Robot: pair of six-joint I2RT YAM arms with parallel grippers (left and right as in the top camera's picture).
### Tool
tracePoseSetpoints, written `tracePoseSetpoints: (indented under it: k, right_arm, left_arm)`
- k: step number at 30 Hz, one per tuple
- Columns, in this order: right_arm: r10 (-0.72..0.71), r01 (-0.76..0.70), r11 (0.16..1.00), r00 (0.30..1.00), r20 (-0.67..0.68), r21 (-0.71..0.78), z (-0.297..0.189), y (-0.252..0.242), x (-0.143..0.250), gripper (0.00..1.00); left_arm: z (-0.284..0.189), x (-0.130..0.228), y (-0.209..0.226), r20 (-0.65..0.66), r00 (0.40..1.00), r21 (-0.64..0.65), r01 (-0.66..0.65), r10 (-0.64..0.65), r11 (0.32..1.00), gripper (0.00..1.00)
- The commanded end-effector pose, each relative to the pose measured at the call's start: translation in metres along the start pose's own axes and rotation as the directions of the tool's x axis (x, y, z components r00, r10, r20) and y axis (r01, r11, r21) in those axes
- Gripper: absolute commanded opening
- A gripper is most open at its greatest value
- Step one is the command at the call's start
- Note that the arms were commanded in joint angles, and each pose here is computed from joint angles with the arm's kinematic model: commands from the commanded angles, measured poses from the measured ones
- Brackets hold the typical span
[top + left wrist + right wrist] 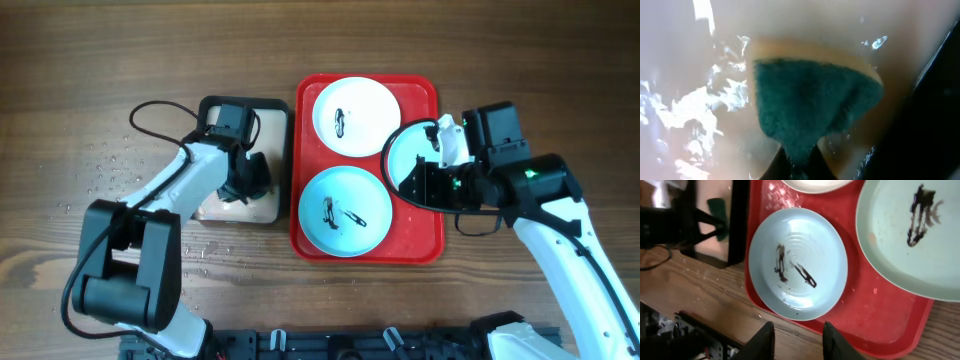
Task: Clean dirty plates on tray and stack at the side
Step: 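Grasp the green sponge with the left gripper, pinch plate rim with right, then lift the light-blue plate with the right gripper, bring sponge to it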
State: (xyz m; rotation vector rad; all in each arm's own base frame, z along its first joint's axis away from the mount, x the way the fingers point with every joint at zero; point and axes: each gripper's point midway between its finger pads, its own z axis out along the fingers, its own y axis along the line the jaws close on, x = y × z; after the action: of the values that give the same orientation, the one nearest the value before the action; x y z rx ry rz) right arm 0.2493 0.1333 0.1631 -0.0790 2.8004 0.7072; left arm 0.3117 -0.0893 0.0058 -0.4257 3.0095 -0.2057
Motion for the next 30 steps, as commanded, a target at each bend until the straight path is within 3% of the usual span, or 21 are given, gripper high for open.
tracePoseSetpoints:
  k: [1, 7, 12, 16, 17, 20, 27, 30]
  right_arm:
    - [0.03, -0.029, 0.997, 0.999, -0.016, 0.07, 0.015, -0.018, 0.009, 0.31]
    - [0.057, -0.043, 0.993, 0.99, -0.128, 0.107, 0.06, -0.041, 0.014, 0.31]
    - [0.056, -0.025, 0.992, 0.963, -0.262, 0.12, 0.111, -0.063, 0.023, 0.39]
    - [0.05, -0.01, 0.992, 0.944, -0.327, 0.125, 0.138, -0.063, 0.034, 0.29]
    - [0.046, -0.003, 0.991, 0.943, -0.331, 0.13, 0.145, -0.062, 0.036, 0.19]
    - [0.141, -0.077, 0.97, 0.951, -0.274, 0.231, 0.149, -0.072, 0.029, 0.05]
    - [0.187, -0.132, 0.961, 0.958, -0.22, 0.243, 0.152, -0.072, 0.019, 0.04]
    - [0.188, -0.134, 0.961, 0.958, -0.215, 0.241, 0.153, -0.072, 0.017, 0.04]
  left_arm:
    - [-0.04, -0.025, -0.018, 0.058, 0.998, 0.034, -0.006, 0.004, 0.999, 0.04]
    - [-0.109, -0.028, -0.041, 0.059, 0.998, 0.106, -0.023, 0.016, 0.994, 0.04]
    - [-0.123, -0.002, -0.072, 0.025, 0.993, 0.205, -0.116, 0.113, 0.972, 0.04]
    - [-0.118, 0.017, -0.092, 0.023, 0.98, 0.188, -0.199, 0.198, 0.962, 0.04]
    - [-0.117, 0.019, -0.094, 0.031, 0.977, 0.173, -0.213, 0.211, 0.962, 0.04]
    - [-0.11, 0.025, -0.107, 0.023, 0.978, 0.176, -0.206, 0.206, 0.962, 0.04]
    - [-0.038, 0.055, -0.129, -0.152, 0.977, 0.265, -0.107, 0.152, 0.958, 0.04]
    - [-0.011, 0.072, -0.147, -0.176, 0.962, 0.315, -0.147, 0.21, 0.938, 0.04]
